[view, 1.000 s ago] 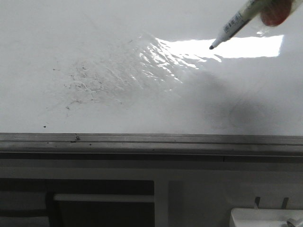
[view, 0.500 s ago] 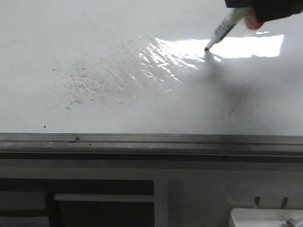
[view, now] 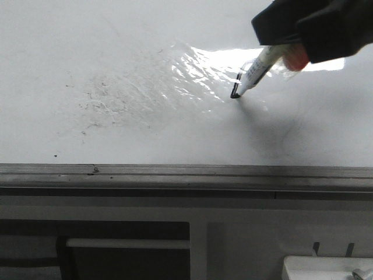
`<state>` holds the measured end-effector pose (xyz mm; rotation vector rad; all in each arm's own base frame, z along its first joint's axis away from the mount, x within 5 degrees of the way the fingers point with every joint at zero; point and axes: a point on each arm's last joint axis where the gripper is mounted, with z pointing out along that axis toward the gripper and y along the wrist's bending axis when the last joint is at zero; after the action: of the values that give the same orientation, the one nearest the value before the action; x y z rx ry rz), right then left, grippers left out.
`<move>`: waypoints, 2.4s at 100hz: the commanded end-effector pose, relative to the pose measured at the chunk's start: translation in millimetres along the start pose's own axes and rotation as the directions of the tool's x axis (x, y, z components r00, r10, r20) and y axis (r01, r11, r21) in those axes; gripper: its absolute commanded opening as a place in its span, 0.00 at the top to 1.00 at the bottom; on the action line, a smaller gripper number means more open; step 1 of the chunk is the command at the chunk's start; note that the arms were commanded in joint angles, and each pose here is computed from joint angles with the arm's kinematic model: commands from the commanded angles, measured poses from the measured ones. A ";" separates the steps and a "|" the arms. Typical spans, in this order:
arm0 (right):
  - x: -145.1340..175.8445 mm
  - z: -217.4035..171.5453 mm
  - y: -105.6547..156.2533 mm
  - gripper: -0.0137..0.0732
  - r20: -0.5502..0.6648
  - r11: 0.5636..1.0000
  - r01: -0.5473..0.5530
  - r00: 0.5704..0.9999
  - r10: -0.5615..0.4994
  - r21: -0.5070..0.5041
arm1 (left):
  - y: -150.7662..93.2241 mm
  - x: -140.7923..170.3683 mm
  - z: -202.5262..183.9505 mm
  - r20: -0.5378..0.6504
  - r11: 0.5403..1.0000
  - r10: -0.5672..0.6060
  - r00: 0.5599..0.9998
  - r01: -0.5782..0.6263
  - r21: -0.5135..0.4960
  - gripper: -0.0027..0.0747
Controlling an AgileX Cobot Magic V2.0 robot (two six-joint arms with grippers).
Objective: Write number 8 on whiteboard
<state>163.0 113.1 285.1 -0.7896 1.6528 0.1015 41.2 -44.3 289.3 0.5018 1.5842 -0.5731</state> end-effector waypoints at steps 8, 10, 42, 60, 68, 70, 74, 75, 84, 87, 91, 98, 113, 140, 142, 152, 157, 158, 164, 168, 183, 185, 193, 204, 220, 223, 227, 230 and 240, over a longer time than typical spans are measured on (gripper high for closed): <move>0.2 -15.6 -20.1 0.89 0.043 0.990 -0.032 0.999 0.027 0.135 | -0.3 -9.7 -0.8 0.038 0.999 -0.039 0.999 0.039 -0.001 0.99; 2.3 -17.6 -21.0 0.89 0.040 0.990 -0.037 0.999 0.031 0.139 | -0.5 -9.5 -0.7 0.036 0.999 -0.039 0.999 0.039 0.000 0.99; 26.6 -26.3 -10.9 0.89 -0.039 0.996 -0.090 0.995 0.091 0.029 | -0.7 -9.3 -0.7 0.034 0.999 -0.039 0.999 0.039 0.002 0.99; 26.9 -18.9 -11.1 0.89 -0.063 0.996 -0.089 0.994 0.090 0.026 | -0.7 -9.3 -0.7 0.034 0.999 -0.039 0.999 0.039 0.002 0.99; 17.1 -15.4 -14.6 0.89 -0.045 0.996 -0.090 0.995 0.091 0.028 | -0.7 -9.3 -0.7 0.034 0.999 -0.039 0.999 0.039 0.002 0.99; 14.1 -14.6 -15.5 0.89 -0.039 0.996 -0.090 0.995 0.091 0.028 | -0.7 -9.3 -0.7 0.034 0.999 -0.039 0.999 0.039 0.002 0.99; 9.0 -13.1 -17.5 0.89 -0.028 0.996 -0.086 0.996 0.087 0.031 | -0.7 -9.3 -0.7 0.034 0.999 -0.039 0.999 0.039 0.002 0.99; 7.1 -12.4 -18.3 0.89 -0.024 0.996 -0.086 0.996 0.087 0.033 | -0.7 -9.3 -0.7 0.034 0.999 -0.039 0.999 0.039 0.002 0.99; -5.5 -6.9 -23.1 0.89 -0.003 0.997 -0.066 0.998 0.066 0.040 | -0.7 -9.3 -0.7 0.034 0.999 -0.039 0.999 0.039 0.002 0.99; -8.5 -4.8 -24.3 0.89 0.001 0.997 -0.067 0.998 0.067 0.041 | -0.7 -9.3 -0.7 0.034 0.999 -0.039 0.999 0.039 0.002 0.99; -12.9 -1.5 -26.7 0.89 0.006 0.997 -0.065 0.998 0.064 0.051 | -0.7 -9.3 -0.7 0.034 0.999 -0.039 0.999 0.039 0.002 0.99; -18.4 3.3 -32.7 0.89 0.017 0.993 -0.065 0.998 0.064 0.094 | -0.7 -9.3 -0.7 0.034 0.999 -0.039 0.999 0.039 0.002 0.99; -27.9 7.1 -42.1 0.89 0.046 0.984 -0.069 0.997 0.062 0.166 | -0.7 -9.3 -0.7 0.034 0.999 -0.039 0.999 0.039 0.002 0.99; -31.1 2.3 -38.8 0.89 0.057 0.991 -0.066 0.997 0.060 0.120 | -0.7 -9.3 -0.7 0.034 0.999 -0.039 0.999 0.039 0.002 0.99; -32.0 0.5 -37.4 0.89 0.060 0.993 -0.063 0.997 0.057 0.102 | -0.7 -9.3 -0.7 0.034 0.999 -0.039 0.999 0.039 0.002 0.99; -40.7 -21.0 -27.4 0.89 0.106 0.999 -0.022 0.994 0.024 -0.027 | -2.0 -8.2 -0.7 0.020 0.999 -0.047 0.999 0.046 0.016 0.99; -44.7 -34.8 -21.6 0.89 0.134 0.995 0.001 0.991 0.012 -0.097 | -3.4 -7.4 -0.7 0.010 0.998 -0.061 0.998 0.061 0.032 0.96; -45.2 -36.7 -20.8 0.89 0.138 0.994 0.007 0.990 0.008 -0.106 | -3.9 -7.1 -0.8 0.006 0.998 -0.061 0.998 0.060 0.037 0.94; -48.3 -52.8 -13.8 0.89 0.168 0.982 0.040 0.986 -0.009 -0.183 | -6.5 -6.8 -0.6 -0.011 0.995 -0.073 0.997 0.073 0.065 0.82; -49.0 -60.7 -9.7 0.89 0.179 0.972 0.060 0.984 -0.018 -0.227 | -8.3 -6.1 0.4 -0.030 0.994 -0.071 0.997 0.073 0.086 0.68; -47.1 -75.0 4.1 0.89 0.178 0.922 0.099 0.983 -0.033 -0.375 | -14.8 -10.4 11.7 -0.083 0.980 -0.045 0.996 0.060 0.189 0.32; -46.3 -75.3 6.0 0.89 0.172 0.912 0.102 0.985 -0.035 -0.397 | -16.1 -11.5 14.6 -0.091 0.976 -0.030 0.995 0.049 0.212 0.33; -42.9 -72.2 11.9 0.89 0.139 0.881 0.101 0.990 -0.041 -0.463 | -21.7 -12.7 28.7 -0.127 0.944 0.044 0.991 0.000 0.330 0.39; -40.3 -67.3 15.7 0.89 0.108 0.858 0.083 0.994 -0.033 -0.508 | -28.5 -15.1 47.9 -0.136 0.874 0.097 0.986 -0.019 0.485 0.44; -40.2 -67.1 18.1 0.89 0.098 0.842 0.067 0.995 -0.016 -0.536 | -26.9 -18.2 78.4 -0.181 0.826 0.149 0.972 -0.022 0.563 0.44; -40.2 -67.1 18.1 0.89 0.098 0.842 0.067 0.995 -0.016 -0.536 | -27.5 -19.4 83.2 -0.185 0.818 0.158 0.970 -0.024 0.575 0.44; -40.3 -67.2 18.2 0.89 0.099 0.842 0.065 0.995 -0.014 -0.536 | -29.5 -21.3 90.2 -0.192 0.802 0.170 0.967 -0.023 0.597 0.44; -40.5 -67.2 18.2 0.89 0.099 0.841 0.063 0.995 -0.011 -0.537 | -31.7 -22.9 94.5 -0.193 0.789 0.179 0.965 -0.024 0.614 0.44; -41.1 -67.3 18.3 0.89 0.100 0.841 0.054 0.995 -0.001 -0.539 | -41.8 -24.7 112.3 -0.206 0.749 0.211 0.956 -0.023 0.662 0.44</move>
<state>95.6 111.7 318.8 -1.2837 1.5629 0.5792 98.3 -130.6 294.7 1.2565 1.6131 -0.9385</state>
